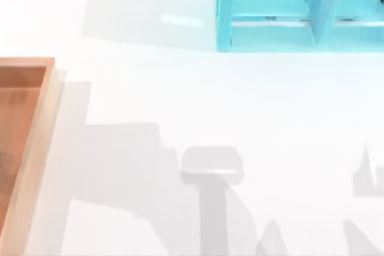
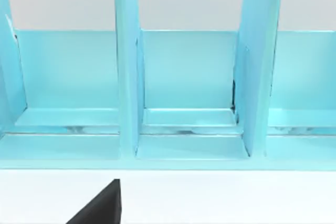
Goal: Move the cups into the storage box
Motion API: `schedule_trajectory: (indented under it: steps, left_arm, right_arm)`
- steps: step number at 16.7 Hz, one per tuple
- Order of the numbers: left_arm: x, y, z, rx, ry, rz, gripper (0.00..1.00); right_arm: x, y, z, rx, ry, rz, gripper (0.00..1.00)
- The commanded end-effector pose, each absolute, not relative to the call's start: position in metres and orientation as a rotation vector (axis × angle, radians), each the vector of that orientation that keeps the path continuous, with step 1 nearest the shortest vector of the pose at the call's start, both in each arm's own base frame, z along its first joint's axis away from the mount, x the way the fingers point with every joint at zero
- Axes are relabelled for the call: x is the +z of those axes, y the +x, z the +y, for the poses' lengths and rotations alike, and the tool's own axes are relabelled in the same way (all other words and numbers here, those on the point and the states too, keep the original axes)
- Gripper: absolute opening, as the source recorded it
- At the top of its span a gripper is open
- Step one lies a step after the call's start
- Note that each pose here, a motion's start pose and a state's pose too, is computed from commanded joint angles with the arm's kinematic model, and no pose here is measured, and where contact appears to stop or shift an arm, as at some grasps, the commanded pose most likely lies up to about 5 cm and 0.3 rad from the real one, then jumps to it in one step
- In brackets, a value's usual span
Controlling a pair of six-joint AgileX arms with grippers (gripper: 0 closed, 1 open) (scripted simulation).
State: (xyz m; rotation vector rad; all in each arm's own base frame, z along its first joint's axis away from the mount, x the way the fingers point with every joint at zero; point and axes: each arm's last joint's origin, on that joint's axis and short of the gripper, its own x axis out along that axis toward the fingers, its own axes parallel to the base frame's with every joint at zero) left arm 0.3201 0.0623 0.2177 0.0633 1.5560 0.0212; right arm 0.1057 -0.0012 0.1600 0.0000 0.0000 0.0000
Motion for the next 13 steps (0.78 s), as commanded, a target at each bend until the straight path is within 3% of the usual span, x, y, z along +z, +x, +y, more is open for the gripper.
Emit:
schedule_trajectory:
  steps: [10,13]
  left_arm:
    - [0.306,0.323,0.063,0.024,0.061,1.551,1.0]
    - [0.317,0.32,0.062,0.021,0.064,1.556,1.0]
  right_arm:
    - [0.16,0.106,-0.001,0.0,0.0,0.0,1.0]
    - [0.16,0.106,-0.001,0.0,0.0,0.0,1.0]
